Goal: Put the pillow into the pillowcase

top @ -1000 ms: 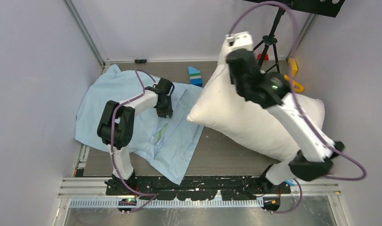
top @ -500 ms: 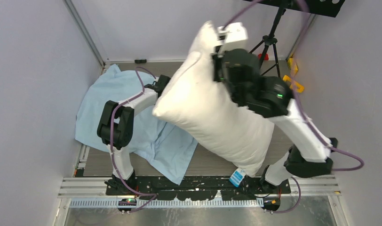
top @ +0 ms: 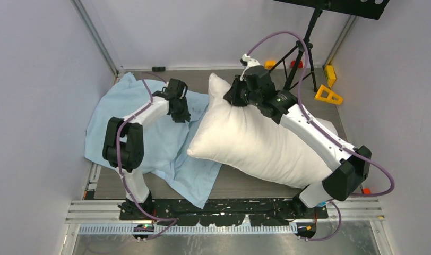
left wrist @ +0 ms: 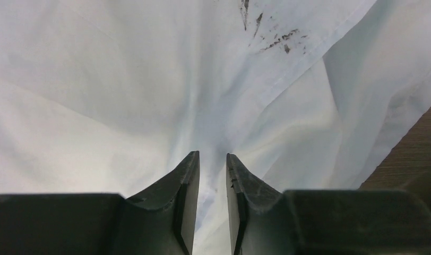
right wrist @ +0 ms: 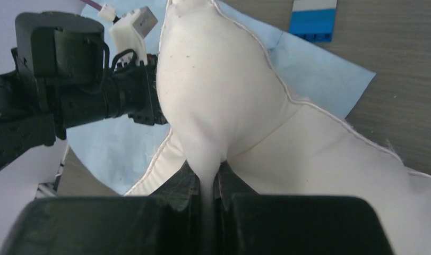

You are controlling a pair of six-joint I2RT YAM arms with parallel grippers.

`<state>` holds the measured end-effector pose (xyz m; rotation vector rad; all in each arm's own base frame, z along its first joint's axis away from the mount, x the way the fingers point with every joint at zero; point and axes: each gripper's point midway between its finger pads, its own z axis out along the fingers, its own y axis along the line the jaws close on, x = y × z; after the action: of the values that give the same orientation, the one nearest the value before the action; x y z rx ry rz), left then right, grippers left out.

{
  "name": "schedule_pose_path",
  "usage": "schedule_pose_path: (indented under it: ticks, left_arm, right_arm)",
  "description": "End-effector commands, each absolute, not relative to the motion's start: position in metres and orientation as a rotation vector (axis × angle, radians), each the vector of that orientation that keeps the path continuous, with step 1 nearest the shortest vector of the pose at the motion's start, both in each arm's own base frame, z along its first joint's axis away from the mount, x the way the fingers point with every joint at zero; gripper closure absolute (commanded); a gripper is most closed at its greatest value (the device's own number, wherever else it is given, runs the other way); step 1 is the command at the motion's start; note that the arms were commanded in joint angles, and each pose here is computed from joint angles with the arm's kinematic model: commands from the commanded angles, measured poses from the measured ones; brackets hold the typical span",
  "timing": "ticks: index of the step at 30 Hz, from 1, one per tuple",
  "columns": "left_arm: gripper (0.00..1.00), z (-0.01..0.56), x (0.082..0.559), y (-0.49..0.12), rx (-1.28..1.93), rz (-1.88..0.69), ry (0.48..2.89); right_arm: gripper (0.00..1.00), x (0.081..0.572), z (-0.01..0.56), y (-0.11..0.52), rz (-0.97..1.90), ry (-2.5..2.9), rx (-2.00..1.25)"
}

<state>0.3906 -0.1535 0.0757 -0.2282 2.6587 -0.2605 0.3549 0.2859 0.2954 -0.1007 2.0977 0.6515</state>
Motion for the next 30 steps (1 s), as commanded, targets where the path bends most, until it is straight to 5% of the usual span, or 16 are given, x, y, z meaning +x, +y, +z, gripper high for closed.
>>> schedule_pose_path:
  ticks: [1,6,11,15,22,26,30]
  left_arm:
    - [0.71,0.087,0.396,-0.168,-0.215,-0.387,2.636]
    - [0.71,0.071,0.395,-0.171,-0.216,-0.399,2.669]
    - [0.49,0.074,0.392,-0.178,-0.195,-0.43,2.665]
    - [0.49,0.065,0.393,-0.175,-0.191,-0.384,2.685]
    - [0.63,0.043,0.394,-0.171,-0.183,-0.338,2.727]
    - [0.88,0.06,0.397,-0.168,-0.182,-0.327,2.683]
    - [0.92,0.096,0.401,-0.154,-0.165,-0.246,2.619]
  right_arm:
    - [1.0,0.338,0.356,0.293,0.937,1.94,-0.091]
    - [1.0,0.341,0.35,0.286,0.968,1.951,-0.077]
    - [1.0,0.342,0.348,0.283,0.958,1.954,-0.08]
    - [1.0,0.343,0.35,0.284,0.962,1.951,-0.079]
    - [1.0,0.345,0.348,0.285,0.96,1.956,-0.078]
    - [1.0,0.343,0.352,0.29,0.983,1.96,-0.106]
    - [1.0,0.335,0.349,0.312,1.025,1.979,-0.178]
